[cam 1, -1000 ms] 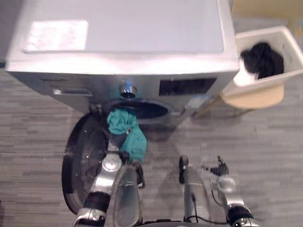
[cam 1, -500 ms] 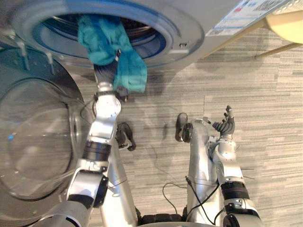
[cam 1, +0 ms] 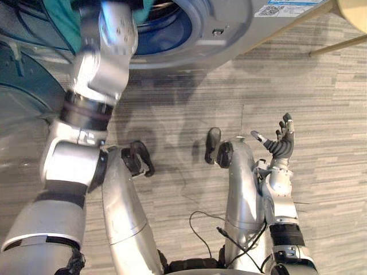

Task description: Pick up the laundry basket with both hands and put the clothes into the washing machine.

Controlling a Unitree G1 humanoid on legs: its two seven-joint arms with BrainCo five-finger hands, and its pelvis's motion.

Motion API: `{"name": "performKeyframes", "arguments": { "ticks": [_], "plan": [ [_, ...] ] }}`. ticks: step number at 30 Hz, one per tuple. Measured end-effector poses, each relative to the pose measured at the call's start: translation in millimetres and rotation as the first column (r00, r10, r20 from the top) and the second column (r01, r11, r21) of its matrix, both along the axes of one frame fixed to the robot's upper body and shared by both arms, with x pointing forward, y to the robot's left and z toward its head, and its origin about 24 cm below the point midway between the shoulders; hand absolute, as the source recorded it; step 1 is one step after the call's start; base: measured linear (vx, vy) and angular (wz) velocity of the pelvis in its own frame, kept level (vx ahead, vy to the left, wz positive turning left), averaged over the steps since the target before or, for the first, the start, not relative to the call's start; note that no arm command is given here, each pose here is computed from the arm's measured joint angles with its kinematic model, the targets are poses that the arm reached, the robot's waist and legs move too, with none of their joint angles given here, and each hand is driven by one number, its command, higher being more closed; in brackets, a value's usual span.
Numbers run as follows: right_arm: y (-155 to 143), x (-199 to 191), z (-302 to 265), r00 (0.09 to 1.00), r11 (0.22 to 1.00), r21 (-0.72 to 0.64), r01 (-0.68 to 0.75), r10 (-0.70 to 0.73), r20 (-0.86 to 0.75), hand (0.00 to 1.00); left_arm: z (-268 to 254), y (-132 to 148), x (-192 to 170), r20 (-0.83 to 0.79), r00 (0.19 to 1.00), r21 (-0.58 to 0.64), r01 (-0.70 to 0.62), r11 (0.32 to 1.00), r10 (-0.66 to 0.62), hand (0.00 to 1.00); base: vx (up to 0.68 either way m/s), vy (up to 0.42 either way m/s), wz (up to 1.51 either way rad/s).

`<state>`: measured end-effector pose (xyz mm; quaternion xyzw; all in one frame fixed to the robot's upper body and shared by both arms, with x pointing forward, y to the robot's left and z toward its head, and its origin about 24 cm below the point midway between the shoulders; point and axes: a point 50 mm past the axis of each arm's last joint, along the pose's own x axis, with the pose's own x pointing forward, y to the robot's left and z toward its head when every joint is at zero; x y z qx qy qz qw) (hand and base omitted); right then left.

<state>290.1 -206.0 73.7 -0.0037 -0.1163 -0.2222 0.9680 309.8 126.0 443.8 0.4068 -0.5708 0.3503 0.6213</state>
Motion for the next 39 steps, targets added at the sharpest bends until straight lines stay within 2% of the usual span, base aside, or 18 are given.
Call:
{"name": "performKeyframes", "arguments": {
  "ticks": [4,7,12,17,21,26,30,32,34,36,37,39],
  "plan": [
    [-2,-1,-20,0.996,1.000,-0.008,0.000,-0.001,-0.091,0.00,7,5,6,-0.009,0.999,-0.033,-0.053,0.998,0.053,0.00,0.02,0.008,-0.11],
    [-3,-2,-29,0.990,1.000,-0.002,0.007,-0.007,-0.141,0.00,6,10,17,-0.084,0.994,-0.057,-0.073,0.996,0.068,0.00,0.00,0.000,0.00],
    [-3,-4,-28,0.990,1.000,0.005,-0.001,0.001,-0.143,0.00,-17,7,45,-0.338,0.941,-0.058,-0.004,0.998,-0.016,0.00,0.00,-0.010,0.04],
    [-4,-11,-26,0.989,1.000,0.000,-0.027,0.027,-0.144,0.00,-47,15,62,-0.482,0.870,-0.121,0.054,0.991,-0.106,0.00,-0.03,-0.022,0.12],
    [-6,-16,-34,0.983,0.999,-0.001,-0.033,0.032,-0.182,0.00,-65,26,65,-0.508,0.846,-0.187,0.076,0.979,-0.163,0.00,-0.04,-0.052,0.16],
    [-7,-23,-37,0.980,1.000,0.011,-0.023,0.025,-0.200,0.00,-96,40,50,-0.456,0.836,-0.298,0.180,0.938,-0.306,0.00,0.02,-0.065,0.20],
    [1,-25,-42,0.973,0.999,0.046,-0.029,0.039,-0.229,0.00,-150,48,44,-0.472,0.766,-0.435,0.227,0.871,-0.436,0.00,0.05,-0.087,0.25],
    [0,-29,-49,0.963,0.999,0.039,-0.022,0.032,-0.266,0.00,-199,53,39,-0.515,0.700,-0.526,0.198,0.827,-0.495,0.00,0.06,-0.109,0.22],
    [0,-30,-51,0.957,0.999,0.033,-0.022,0.031,-0.288,0.00,-238,59,32,-0.535,0.649,-0.610,0.147,0.779,-0.542,0.00,0.07,-0.094,0.18],
    [0,-32,-55,0.949,0.999,0.034,-0.020,0.030,-0.313,0.00,-298,61,18,-0.560,0.551,-0.723,0.039,0.690,-0.618,0.00,0.06,-0.086,0.15],
    [0,-33,-56,0.947,0.999,0.035,-0.020,0.030,-0.320,0.00,-313,60,13,-0.567,0.524,-0.742,0.010,0.671,-0.636,0.00,0.07,-0.094,0.13],
    [-1,-42,-68,0.929,0.999,0.050,-0.022,0.039,-0.368,0.00,-368,57,-12,-0.581,0.413,-0.798,-0.117,0.592,-0.701,0.00,0.09,-0.078,0.18]
  ]
}}
